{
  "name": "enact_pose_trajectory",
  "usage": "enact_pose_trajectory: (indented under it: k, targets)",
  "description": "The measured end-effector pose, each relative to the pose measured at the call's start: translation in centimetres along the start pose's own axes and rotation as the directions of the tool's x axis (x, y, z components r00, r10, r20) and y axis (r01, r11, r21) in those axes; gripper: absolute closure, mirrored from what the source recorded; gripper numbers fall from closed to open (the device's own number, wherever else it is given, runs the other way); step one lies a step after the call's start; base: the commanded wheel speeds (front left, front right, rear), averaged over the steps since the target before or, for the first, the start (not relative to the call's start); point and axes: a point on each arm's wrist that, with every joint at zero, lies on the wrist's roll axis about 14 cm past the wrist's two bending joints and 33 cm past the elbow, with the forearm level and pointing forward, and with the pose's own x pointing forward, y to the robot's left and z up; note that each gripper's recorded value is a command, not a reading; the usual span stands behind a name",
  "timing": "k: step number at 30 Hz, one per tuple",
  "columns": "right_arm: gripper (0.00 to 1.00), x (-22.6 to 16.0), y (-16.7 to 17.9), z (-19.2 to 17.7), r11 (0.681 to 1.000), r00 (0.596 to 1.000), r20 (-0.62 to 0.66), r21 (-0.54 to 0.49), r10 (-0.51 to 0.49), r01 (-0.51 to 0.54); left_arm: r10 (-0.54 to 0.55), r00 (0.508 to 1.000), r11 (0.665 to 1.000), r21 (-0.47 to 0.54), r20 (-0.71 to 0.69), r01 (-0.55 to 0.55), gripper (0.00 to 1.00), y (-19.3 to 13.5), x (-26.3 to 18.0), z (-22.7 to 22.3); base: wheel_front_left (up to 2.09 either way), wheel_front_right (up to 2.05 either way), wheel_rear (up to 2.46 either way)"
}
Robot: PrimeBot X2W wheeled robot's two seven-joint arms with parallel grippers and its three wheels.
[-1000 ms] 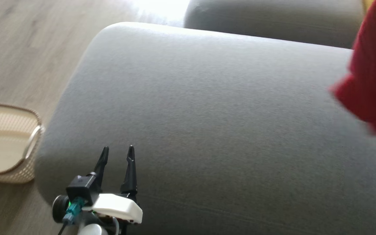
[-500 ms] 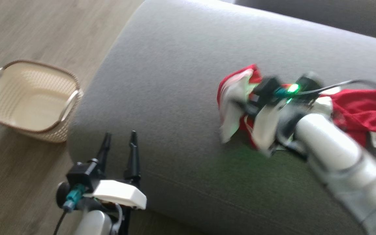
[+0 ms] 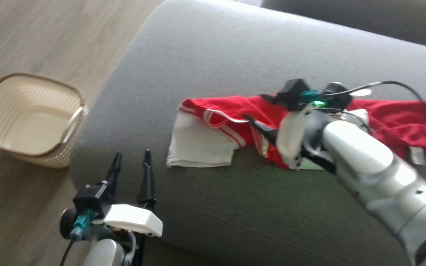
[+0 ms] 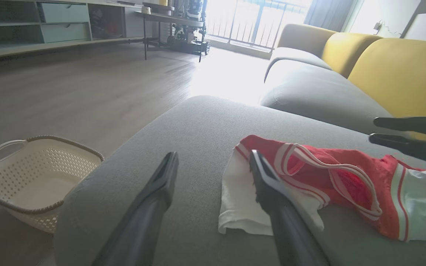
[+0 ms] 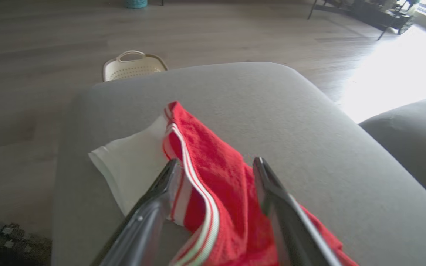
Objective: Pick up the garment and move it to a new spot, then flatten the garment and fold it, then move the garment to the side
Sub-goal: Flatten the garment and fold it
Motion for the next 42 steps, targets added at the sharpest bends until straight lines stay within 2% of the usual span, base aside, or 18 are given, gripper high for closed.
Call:
enact_pose_trajectory:
  k: [6, 9, 11, 16, 18, 20, 22, 27, 31, 36, 42]
  targets:
    - [0.00, -4.8, -6.0, 0.1, 0.983, 0.982, 0.049, 0.029, -0.181, 0.180, -0.078, 0.996, 0.997, -0.001, 0.041, 0.078, 0.00, -2.0, 0.9, 1.1, 0.00, 0.00, 0.00]
    - [0.00, -8.0, -8.8, 0.5, 0.958, 0.953, 0.102, 0.067, -0.286, 0.280, -0.124, 0.990, 0.992, -0.003, 0.061, 0.125, 0.00, -3.5, 1.4, 1.6, 0.00, 0.00, 0.00]
    - [0.00, -10.6, -10.6, -0.2, 0.929, 0.924, 0.118, 0.107, -0.365, 0.353, -0.150, 0.986, 0.989, -0.008, 0.077, 0.151, 0.00, -4.3, 1.8, 2.1, 0.00, 0.00, 0.00]
    - [0.00, -17.5, -13.7, -3.3, 0.823, 0.823, 0.121, 0.222, -0.555, 0.523, -0.237, 0.967, 0.971, -0.016, 0.098, 0.239, 0.00, -7.4, 2.4, 2.7, 0.00, 0.00, 0.00]
    - [0.00, -20.3, -14.3, -4.6, 0.767, 0.771, 0.113, 0.265, -0.627, 0.584, -0.269, 0.958, 0.962, -0.013, 0.102, 0.272, 0.00, -8.5, 2.6, 2.8, 0.00, 0.00, 0.00]
    - [0.00, -23.1, -14.7, -5.9, 0.692, 0.704, 0.106, 0.335, -0.702, 0.640, -0.297, 0.950, 0.954, -0.014, 0.100, 0.299, 0.00, -9.5, 2.8, 2.7, 0.00, 0.00, 0.00]
    - [0.00, -25.1, -14.0, -7.1, 0.633, 0.652, 0.098, 0.380, -0.752, 0.674, -0.318, 0.943, 0.947, -0.015, 0.095, 0.320, 0.00, -10.3, 2.8, 2.5, 0.00, 0.00, 0.00]
    - [0.00, -27.0, -9.7, -10.1, 0.560, 0.598, 0.050, 0.421, -0.800, 0.714, -0.355, 0.933, 0.934, -0.020, 0.065, 0.357, 0.00, -11.6, 2.6, 1.5, 0.00, 0.00, 0.00]
    - [0.00, -27.7, -7.9, -11.2, 0.531, 0.577, 0.023, 0.423, -0.817, 0.735, -0.355, 0.932, 0.932, -0.042, 0.071, 0.359, 0.00, -11.7, 2.6, 1.7, 0.00, 0.00, 0.00]
    - [0.00, -27.9, -8.0, -10.2, 0.526, 0.560, 0.045, 0.416, -0.827, 0.742, -0.355, 0.933, 0.933, -0.042, 0.064, 0.358, 0.00, -11.7, 2.4, 1.5, 0.00, 0.00, 0.00]
    - [0.00, -27.7, -7.8, -10.0, 0.536, 0.570, 0.042, 0.404, -0.821, 0.742, -0.355, 0.933, 0.933, -0.041, 0.054, 0.357, 0.00, -11.6, 2.2, 1.2, 0.00, 0.00, 0.00]
